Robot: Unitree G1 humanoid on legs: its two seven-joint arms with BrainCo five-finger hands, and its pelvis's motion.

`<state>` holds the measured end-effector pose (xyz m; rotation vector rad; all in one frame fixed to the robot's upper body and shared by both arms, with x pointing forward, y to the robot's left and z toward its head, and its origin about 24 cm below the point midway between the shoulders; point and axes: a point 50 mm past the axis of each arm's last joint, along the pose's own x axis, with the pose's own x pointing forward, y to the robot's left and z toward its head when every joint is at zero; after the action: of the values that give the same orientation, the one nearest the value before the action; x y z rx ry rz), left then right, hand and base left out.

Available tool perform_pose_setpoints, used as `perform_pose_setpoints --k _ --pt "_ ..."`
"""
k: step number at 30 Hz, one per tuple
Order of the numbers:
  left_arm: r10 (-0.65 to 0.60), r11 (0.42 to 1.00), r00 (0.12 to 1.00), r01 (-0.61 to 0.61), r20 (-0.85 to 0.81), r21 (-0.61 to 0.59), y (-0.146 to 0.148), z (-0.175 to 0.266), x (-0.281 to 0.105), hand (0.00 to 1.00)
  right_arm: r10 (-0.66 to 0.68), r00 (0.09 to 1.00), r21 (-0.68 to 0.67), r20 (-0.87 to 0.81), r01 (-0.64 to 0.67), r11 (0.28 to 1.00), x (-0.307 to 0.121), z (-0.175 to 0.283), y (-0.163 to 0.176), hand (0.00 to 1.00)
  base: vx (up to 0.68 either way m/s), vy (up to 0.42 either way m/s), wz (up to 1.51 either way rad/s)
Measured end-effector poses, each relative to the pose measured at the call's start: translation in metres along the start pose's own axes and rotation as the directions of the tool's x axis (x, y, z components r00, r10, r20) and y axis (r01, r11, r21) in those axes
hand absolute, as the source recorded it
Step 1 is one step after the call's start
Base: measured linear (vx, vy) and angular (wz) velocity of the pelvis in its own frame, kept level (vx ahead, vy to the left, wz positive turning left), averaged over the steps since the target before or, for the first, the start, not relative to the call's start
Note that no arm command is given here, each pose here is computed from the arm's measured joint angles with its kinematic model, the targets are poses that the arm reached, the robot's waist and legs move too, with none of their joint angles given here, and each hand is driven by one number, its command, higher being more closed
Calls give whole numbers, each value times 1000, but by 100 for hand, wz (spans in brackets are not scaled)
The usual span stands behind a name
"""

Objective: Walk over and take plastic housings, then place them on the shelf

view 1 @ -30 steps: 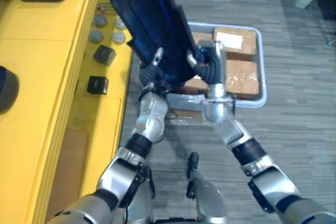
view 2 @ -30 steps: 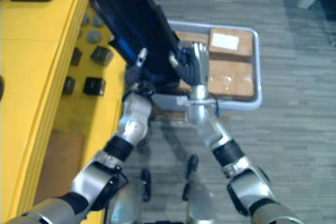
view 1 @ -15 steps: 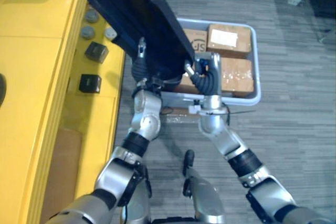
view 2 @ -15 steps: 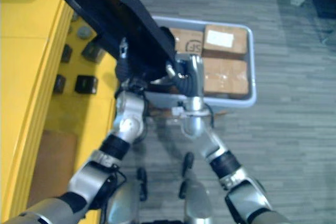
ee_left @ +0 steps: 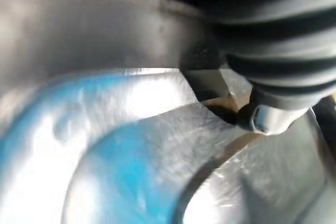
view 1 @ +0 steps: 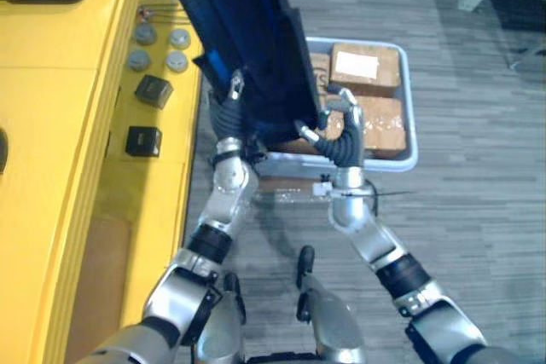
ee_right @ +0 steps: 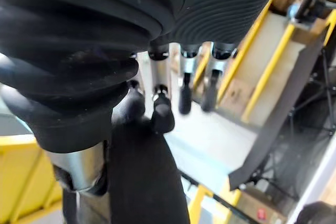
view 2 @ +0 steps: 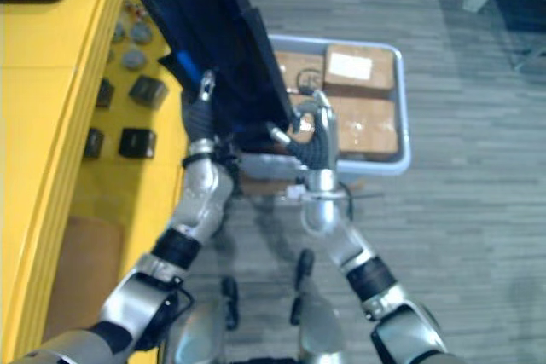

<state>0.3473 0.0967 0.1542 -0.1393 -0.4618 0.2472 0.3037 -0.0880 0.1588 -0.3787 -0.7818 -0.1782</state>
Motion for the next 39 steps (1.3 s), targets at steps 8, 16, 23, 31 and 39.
perform_pose_setpoints --k 8,16,23,31,39 --pt "107 932 990 -131 87 339 28 -16 -13 100 -101 995 248 27 91 964 11 19 -31 0 -6 16 -1" --pt "289 858 939 -340 185 384 63 -14 -16 100 -150 982 350 -117 182 919 -7 3 -56 0 -25 26 -3" --pt "362 885 919 -392 157 250 85 -17 -36 100 -258 893 319 -368 382 867 -61 -30 -94 0 -34 62 -9" --pt "205 979 970 -203 128 -32 82 10 -86 100 -475 680 94 -559 621 778 -130 -61 -151 0 26 51 -7" --pt "126 988 959 -98 252 -120 100 47 -84 100 -316 812 228 -491 470 853 -108 -56 -135 0 -11 -3 12"
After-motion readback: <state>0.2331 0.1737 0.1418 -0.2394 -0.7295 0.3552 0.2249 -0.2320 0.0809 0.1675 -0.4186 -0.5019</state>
